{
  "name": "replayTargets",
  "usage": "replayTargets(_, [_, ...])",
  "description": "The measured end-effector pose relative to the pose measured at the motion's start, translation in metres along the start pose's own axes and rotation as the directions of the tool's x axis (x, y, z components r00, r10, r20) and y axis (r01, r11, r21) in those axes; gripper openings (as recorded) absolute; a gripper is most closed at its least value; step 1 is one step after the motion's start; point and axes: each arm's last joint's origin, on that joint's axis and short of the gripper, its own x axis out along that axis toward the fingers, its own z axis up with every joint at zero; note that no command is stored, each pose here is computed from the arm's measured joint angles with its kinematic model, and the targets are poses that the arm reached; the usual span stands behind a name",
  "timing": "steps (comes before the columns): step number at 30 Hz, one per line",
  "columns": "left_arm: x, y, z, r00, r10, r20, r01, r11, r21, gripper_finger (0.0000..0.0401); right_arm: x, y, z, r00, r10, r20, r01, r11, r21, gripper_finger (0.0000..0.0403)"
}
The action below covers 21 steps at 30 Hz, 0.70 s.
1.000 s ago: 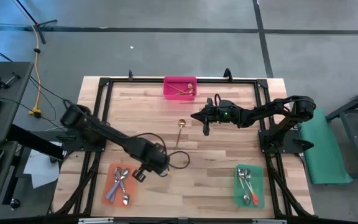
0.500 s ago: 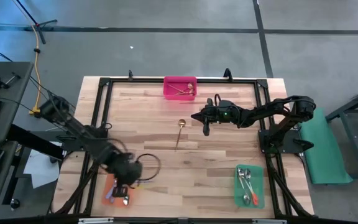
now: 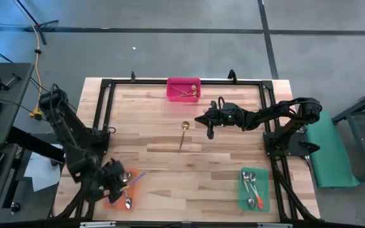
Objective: Sort silverware by color (type)
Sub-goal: Put the purple spoon into the orange bin
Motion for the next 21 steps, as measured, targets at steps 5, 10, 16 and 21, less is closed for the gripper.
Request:
replayTargets(5, [-0.004,0.006,-0.021,0.999,0.030,0.022,-0.029,0.999,-0.036,0.0000,0.000,0.000,0.000,1.000,0.000,-0.005,0.000,1.000,0.000,0.0000])
replayTargets(10, [-0.004,0.013,-0.043,0.997,0.081,0.008,-0.081,0.996,-0.038,0.0000,0.000,0.000,-0.001,1.000,0.000,-0.007,0.000,1.000,0.000,0.0000])
replayTargets(16, [-0.001,0.022,-0.061,0.988,0.154,0.017,-0.153,0.987,-0.050,0.0000,0.000,0.000,-0.001,1.000,0.000,-0.011,0.000,1.000,0.001,0.0000])
replayTargets(21, [0.006,0.024,-0.066,0.982,0.188,0.027,-0.187,0.982,-0.029,0.0000,0.000,0.000,-0.001,1.000,0.000,-0.011,0.000,1.000,0.001,0.0000])
